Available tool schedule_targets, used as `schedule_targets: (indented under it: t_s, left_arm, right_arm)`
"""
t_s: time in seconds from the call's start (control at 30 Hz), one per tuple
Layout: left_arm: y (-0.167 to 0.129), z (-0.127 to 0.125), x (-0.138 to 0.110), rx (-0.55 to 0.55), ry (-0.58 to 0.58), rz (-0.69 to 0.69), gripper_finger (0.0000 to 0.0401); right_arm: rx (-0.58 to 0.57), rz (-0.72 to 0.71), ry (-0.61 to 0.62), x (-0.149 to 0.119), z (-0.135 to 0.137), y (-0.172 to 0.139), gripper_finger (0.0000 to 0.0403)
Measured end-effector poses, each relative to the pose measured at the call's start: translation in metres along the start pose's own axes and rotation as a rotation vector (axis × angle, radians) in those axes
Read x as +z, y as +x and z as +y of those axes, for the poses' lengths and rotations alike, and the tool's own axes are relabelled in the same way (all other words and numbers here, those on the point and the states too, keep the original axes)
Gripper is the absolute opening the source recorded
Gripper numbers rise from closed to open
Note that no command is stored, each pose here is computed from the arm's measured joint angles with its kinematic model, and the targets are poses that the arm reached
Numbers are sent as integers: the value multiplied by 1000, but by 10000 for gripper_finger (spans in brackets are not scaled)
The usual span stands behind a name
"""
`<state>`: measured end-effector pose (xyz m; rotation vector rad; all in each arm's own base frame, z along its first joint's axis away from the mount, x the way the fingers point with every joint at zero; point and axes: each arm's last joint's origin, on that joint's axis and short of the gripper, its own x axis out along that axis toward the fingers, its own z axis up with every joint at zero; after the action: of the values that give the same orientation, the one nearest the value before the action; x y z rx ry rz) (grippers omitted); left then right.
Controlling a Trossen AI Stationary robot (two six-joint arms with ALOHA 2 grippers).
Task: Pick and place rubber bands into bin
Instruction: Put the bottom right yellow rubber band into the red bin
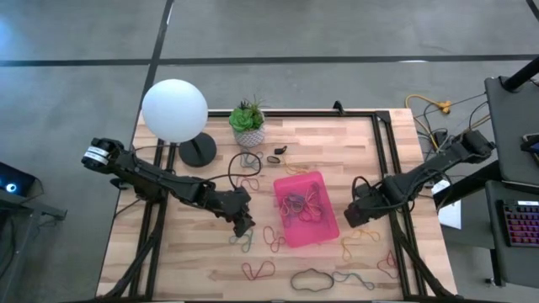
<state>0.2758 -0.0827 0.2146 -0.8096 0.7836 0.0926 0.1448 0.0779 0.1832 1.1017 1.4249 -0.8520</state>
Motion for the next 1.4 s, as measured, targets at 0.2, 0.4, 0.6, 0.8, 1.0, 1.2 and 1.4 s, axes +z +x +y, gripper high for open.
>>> schedule_targets:
  t_s: [0.2, 0.4, 0.6, 0.8, 1.0, 1.2, 1.4]
  left_arm:
    - [0, 0, 0, 2, 2, 2, 122]
    - [1, 4, -3, 15, 3, 11, 122]
    - [2, 6, -4, 19, 3, 14, 122]
    - [2, 6, -4, 19, 3, 16, 122]
    - [2, 7, -5, 21, 4, 18, 122]
    - [2, 8, -4, 24, 3, 17, 122]
    - [2, 8, -5, 26, 3, 17, 122]
  right_arm:
    - [-50, -13, 112, -9, 0, 13, 144]
    - [-27, -67, 160, -17, 8, 25, 144]
    - [-77, -109, 174, -15, 13, 39, 144]
    - [-85, -108, 182, -15, 19, 55, 143]
    - [-35, -86, 151, -15, 23, 62, 112]
    - [-67, -116, 129, -13, 18, 63, 53]
    - [-81, -164, 57, -11, 15, 64, 10]
